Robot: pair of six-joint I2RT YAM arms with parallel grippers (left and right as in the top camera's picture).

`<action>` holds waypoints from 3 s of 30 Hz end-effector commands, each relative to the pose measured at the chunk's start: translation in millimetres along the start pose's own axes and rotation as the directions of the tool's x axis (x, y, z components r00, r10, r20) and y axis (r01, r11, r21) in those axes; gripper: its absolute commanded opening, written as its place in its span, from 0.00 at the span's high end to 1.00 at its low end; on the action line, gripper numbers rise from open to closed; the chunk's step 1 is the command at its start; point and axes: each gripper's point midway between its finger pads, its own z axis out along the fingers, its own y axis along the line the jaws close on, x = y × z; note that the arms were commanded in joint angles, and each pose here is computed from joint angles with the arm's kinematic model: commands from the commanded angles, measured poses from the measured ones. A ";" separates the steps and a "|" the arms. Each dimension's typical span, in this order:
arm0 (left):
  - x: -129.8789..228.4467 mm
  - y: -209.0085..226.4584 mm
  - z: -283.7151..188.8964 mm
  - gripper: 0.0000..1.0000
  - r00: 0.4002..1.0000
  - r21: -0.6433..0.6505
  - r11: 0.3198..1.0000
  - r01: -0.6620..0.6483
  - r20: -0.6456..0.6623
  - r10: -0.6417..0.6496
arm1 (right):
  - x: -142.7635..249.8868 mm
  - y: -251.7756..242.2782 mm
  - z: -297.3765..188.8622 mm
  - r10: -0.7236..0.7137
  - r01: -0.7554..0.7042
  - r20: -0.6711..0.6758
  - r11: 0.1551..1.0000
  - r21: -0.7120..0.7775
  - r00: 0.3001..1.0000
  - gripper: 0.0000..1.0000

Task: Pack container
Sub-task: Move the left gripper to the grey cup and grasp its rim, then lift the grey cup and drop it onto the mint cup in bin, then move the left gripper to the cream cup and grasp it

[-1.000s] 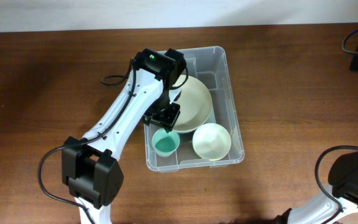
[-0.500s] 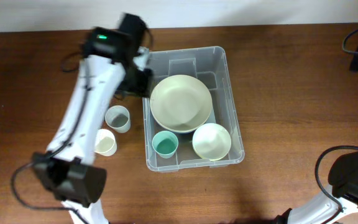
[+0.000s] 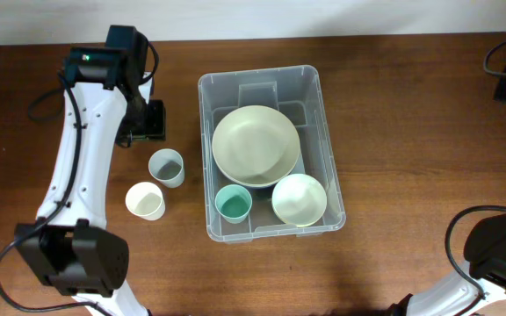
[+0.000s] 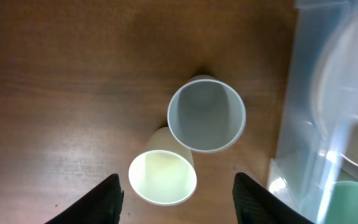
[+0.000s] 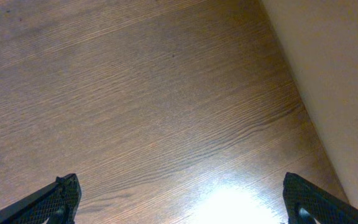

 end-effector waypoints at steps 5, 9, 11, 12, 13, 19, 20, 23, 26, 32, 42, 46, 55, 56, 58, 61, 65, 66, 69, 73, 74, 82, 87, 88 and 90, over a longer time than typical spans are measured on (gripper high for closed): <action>5.8 4.3 57.9 0.47 0.999 0.009 1.000 0.025 -0.038 -0.024 | -3.5 -2.0 -3.0 0.011 -0.011 0.013 1.000 0.004 1.000 0.01; 2.9 -11.9 84.6 0.46 1.000 0.096 0.995 0.008 -0.016 -0.007 | -3.5 -1.9 -3.0 0.011 -0.011 0.013 1.000 0.004 1.000 0.01; 7.8 -12.0 95.7 0.46 1.000 0.093 0.996 0.008 -0.028 -0.006 | -3.5 -1.9 -3.0 0.011 -0.011 0.013 1.000 0.004 1.000 0.01; 13.6 -12.1 103.2 0.46 0.999 0.091 0.996 0.008 -0.044 -0.004 | -3.5 -1.9 -3.0 0.011 -0.011 0.013 1.000 0.004 1.000 0.01; 18.8 -11.5 109.1 0.46 0.998 0.090 0.996 0.010 -0.059 -0.005 | -3.5 -2.0 -3.0 0.011 -0.011 0.013 1.000 0.004 1.000 0.01; 37.4 -3.8 136.8 0.58 0.995 0.083 0.996 0.034 -0.101 -0.025 | -3.5 -2.0 -3.0 0.011 -0.011 0.013 1.000 0.004 1.000 0.01; 38.0 -3.6 139.3 0.64 0.995 0.083 0.996 0.034 -0.099 -0.026 | -3.5 -2.0 -3.0 0.011 -0.011 0.013 1.000 0.004 1.000 0.01; 32.5 -3.8 138.6 0.95 0.997 0.085 0.996 0.035 -0.078 -0.028 | -3.5 -2.0 -3.0 0.011 -0.011 0.013 1.000 0.004 1.000 0.01; 17.3 -2.0 128.8 0.99 0.999 0.089 0.995 0.040 -0.033 -0.037 | -3.5 -2.0 -3.0 0.011 -0.011 0.013 1.000 0.004 1.000 0.01; -45.1 -10.0 55.8 0.99 0.986 0.139 0.990 0.020 0.160 -0.043 | -3.5 -2.0 -3.0 0.011 -0.011 0.013 1.000 0.004 1.000 0.01; -19.5 -107.8 -60.6 0.99 0.961 0.255 0.941 -0.225 0.217 0.171 | -3.5 -2.0 -3.0 0.011 -0.011 0.013 1.000 0.004 1.000 0.01; 29.5 -140.0 -58.2 0.99 0.947 0.248 0.914 -0.320 0.098 0.305 | -3.5 -2.0 -3.0 0.011 -0.011 0.013 1.000 0.004 1.000 0.01; 75.5 -145.4 -44.4 0.99 0.923 0.239 0.905 -0.351 -0.071 0.377 | -3.5 -2.0 -3.0 0.011 -0.011 0.013 1.000 0.004 1.000 0.01; 79.1 -143.7 -39.1 0.99 0.921 0.234 0.907 -0.350 -0.093 0.379 | -3.5 -2.0 -3.0 0.011 -0.011 0.013 1.000 0.004 1.000 0.01; 87.1 -137.5 -26.0 0.99 0.913 0.209 0.914 -0.349 -0.146 0.382 | -3.5 -2.0 -3.0 0.011 -0.011 0.013 1.000 0.004 1.000 0.01; 98.2 -133.2 -10.5 0.99 0.900 0.198 0.917 -0.345 -0.208 0.383 | -3.5 -2.0 -3.0 0.011 -0.011 0.013 1.000 0.004 1.000 0.01; 102.8 -132.4 -3.5 0.99 0.894 0.199 0.918 -0.342 -0.231 0.383 | -3.5 -2.0 -3.0 0.011 -0.011 0.013 1.000 0.004 1.000 0.01; 102.4 -132.7 -3.4 0.99 0.895 0.199 0.918 -0.342 -0.229 0.383 | -3.5 -2.0 -3.0 0.011 -0.011 0.013 1.000 0.004 1.000 0.01; 101.1 -133.5 -3.1 0.92 0.896 0.201 0.918 -0.343 -0.223 0.383 | -3.5 -2.0 -3.0 0.011 -0.011 0.013 1.000 0.004 1.000 0.01; 98.6 -135.1 -2.6 0.40 0.899 0.204 0.917 -0.343 -0.211 0.384 | -3.5 -1.9 -3.0 0.011 -0.011 0.013 1.000 0.004 1.000 0.01; 98.6 -136.3 -2.7 0.35 0.899 0.209 0.916 -0.342 -0.210 0.383 | -3.5 -2.0 -3.0 0.011 -0.011 0.013 1.000 0.004 1.000 0.01; 70.0 -125.9 -14.4 0.34 0.959 0.190 0.957 -0.218 -0.138 0.246 | -3.5 -2.0 -3.0 0.011 -0.011 0.013 1.000 0.004 1.000 0.01; 47.5 -96.6 -19.1 0.35 0.996 0.129 0.992 0.014 -0.092 -0.002 | -3.5 -2.2 -3.0 0.011 -0.011 0.013 1.000 0.005 1.000 0.01; 43.4 -83.9 -21.4 0.36 0.995 0.084 0.994 0.073 -0.069 -0.067 | -3.5 -2.0 -3.0 0.011 -0.011 0.013 1.000 0.004 1.000 0.01; 38.5 -65.4 -26.2 0.36 0.987 0.025 0.986 0.162 -0.028 -0.161 | -3.5 -2.0 -3.0 0.011 -0.011 0.013 1.000 0.004 1.000 0.01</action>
